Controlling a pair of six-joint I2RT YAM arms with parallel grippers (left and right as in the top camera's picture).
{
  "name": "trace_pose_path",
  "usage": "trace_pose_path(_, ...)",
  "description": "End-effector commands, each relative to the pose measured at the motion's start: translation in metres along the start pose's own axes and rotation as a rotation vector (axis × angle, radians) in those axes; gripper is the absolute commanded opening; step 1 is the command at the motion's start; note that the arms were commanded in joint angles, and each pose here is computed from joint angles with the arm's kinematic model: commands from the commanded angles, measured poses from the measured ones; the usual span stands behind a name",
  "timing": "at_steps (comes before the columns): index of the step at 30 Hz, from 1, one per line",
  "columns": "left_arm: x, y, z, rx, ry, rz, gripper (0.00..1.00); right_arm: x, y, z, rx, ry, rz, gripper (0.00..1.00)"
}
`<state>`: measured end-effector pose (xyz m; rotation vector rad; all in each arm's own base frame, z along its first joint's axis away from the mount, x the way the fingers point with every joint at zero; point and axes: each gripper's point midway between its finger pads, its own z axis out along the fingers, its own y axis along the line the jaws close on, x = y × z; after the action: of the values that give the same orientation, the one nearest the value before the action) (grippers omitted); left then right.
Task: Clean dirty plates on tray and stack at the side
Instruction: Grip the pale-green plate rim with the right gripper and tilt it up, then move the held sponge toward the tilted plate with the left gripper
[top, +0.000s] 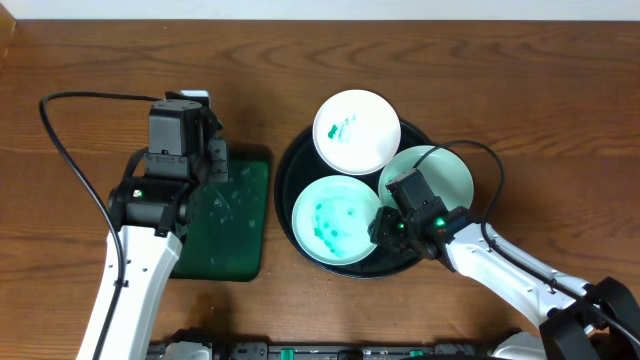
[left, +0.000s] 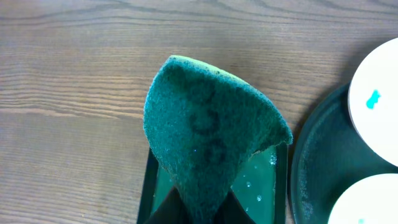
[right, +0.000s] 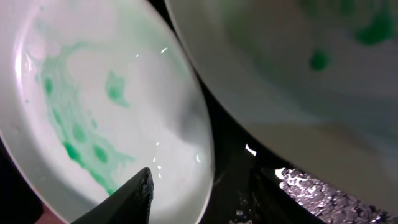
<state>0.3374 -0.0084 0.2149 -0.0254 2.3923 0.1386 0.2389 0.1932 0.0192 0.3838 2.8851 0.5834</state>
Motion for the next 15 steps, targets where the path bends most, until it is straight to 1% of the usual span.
trace_pose_path(1,0.002,0.001,0.001,-0.007,0.005,0.012,0.07,-0.009,-0.001,0.002,0.026,-0.033,0.002,0.46)
trace_pose_path(4,0.002,0.001,0.001,-0.007,0.005,0.012,0.07,-0.012,0.001,0.004,0.018,-0.044,0.0,0.39)
trace_pose_path(10,0.003,0.001,0.001,-0.007,0.009,0.012,0.07,-0.018,0.007,0.007,-0.006,-0.064,-0.001,0.37)
trace_pose_path(13,0.003,0.001,0.001,-0.007,0.01,0.012,0.08,-0.019,0.009,0.008,-0.013,-0.07,0.003,0.34)
trace_pose_path(15,0.003,0.001,0.001,-0.007,0.01,0.012,0.07,-0.02,0.008,0.009,-0.012,-0.073,0.005,0.29)
